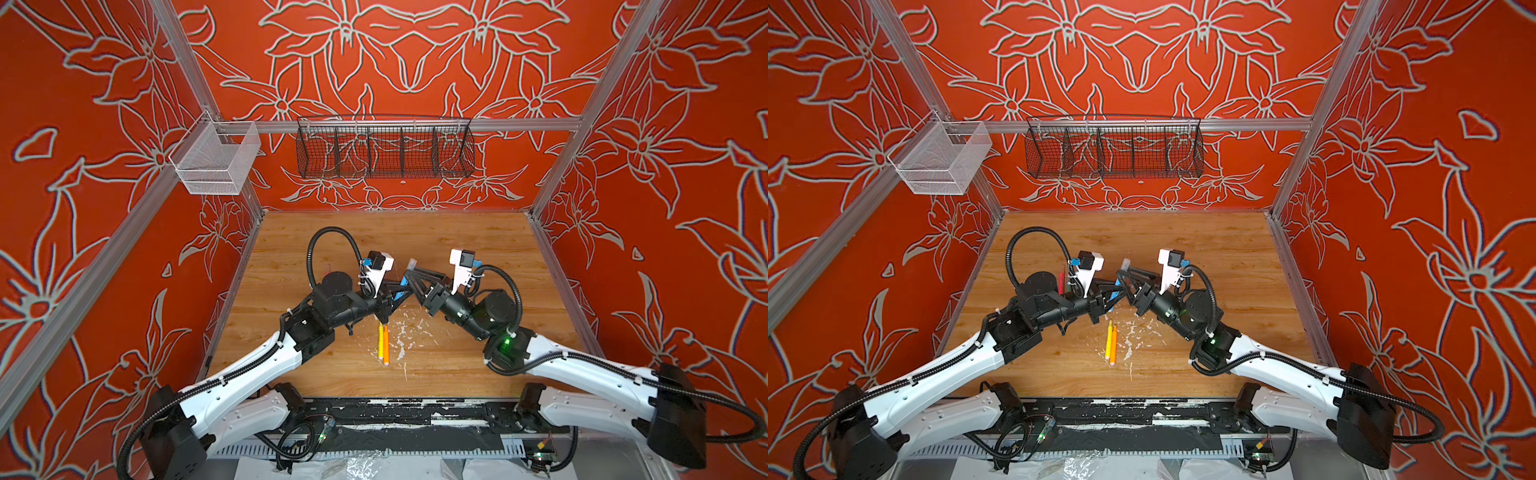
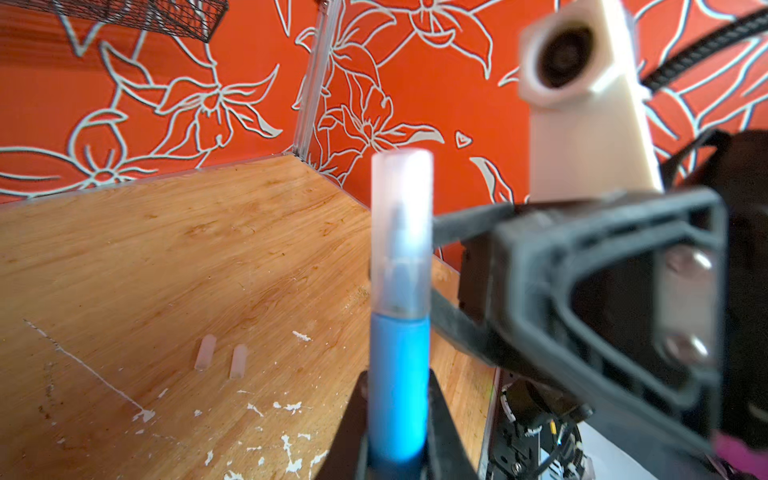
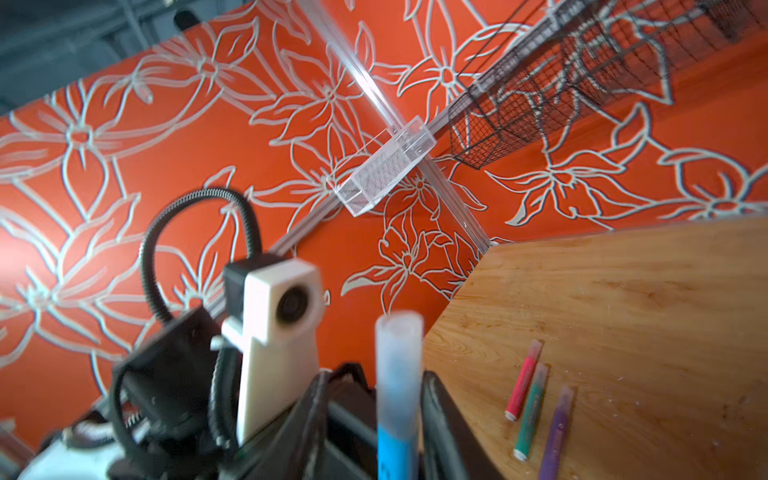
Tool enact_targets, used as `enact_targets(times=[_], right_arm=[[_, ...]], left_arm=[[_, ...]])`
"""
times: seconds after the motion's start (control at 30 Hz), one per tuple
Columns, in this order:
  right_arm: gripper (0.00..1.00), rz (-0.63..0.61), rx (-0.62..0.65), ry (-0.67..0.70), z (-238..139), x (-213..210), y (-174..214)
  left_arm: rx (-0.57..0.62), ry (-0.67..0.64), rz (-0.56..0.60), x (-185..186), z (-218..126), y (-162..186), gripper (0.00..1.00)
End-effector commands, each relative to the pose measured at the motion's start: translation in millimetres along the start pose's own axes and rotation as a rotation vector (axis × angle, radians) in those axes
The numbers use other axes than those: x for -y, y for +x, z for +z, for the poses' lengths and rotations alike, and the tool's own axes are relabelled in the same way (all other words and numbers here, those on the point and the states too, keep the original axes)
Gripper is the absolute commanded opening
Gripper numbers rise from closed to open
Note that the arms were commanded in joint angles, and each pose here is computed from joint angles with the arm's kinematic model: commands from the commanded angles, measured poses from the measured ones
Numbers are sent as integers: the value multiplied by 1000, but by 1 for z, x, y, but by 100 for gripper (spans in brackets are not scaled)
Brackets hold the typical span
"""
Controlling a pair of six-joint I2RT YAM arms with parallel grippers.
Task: Insert the pens into the pen caps
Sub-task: 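Press the cap down onto the blue marker with the right gripper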
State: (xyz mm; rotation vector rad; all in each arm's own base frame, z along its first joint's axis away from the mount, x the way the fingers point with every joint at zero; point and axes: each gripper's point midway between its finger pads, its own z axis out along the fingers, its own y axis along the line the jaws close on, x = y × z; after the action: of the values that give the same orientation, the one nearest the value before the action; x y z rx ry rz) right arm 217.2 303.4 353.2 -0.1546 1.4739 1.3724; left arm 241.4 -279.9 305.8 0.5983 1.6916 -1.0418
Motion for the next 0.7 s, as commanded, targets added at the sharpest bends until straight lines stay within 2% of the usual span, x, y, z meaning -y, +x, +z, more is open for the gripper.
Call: enact_targets(times=[0.0, 0.23, 0.4, 0.67], right_arm=[[57, -19, 25, -29, -11, -10, -6], [72, -68, 53, 49, -33, -4, -22], [79, -115, 58, 89, -40, -6, -34], [80, -130, -26, 100, -16, -15, -32]], left_arm=[[53, -5, 38, -1, -2, -10, 0], [41, -25, 131, -6, -2, -3, 0], [49, 75, 186, 15, -10, -6, 0], [37, 144, 210, 26, -10, -1, 0]])
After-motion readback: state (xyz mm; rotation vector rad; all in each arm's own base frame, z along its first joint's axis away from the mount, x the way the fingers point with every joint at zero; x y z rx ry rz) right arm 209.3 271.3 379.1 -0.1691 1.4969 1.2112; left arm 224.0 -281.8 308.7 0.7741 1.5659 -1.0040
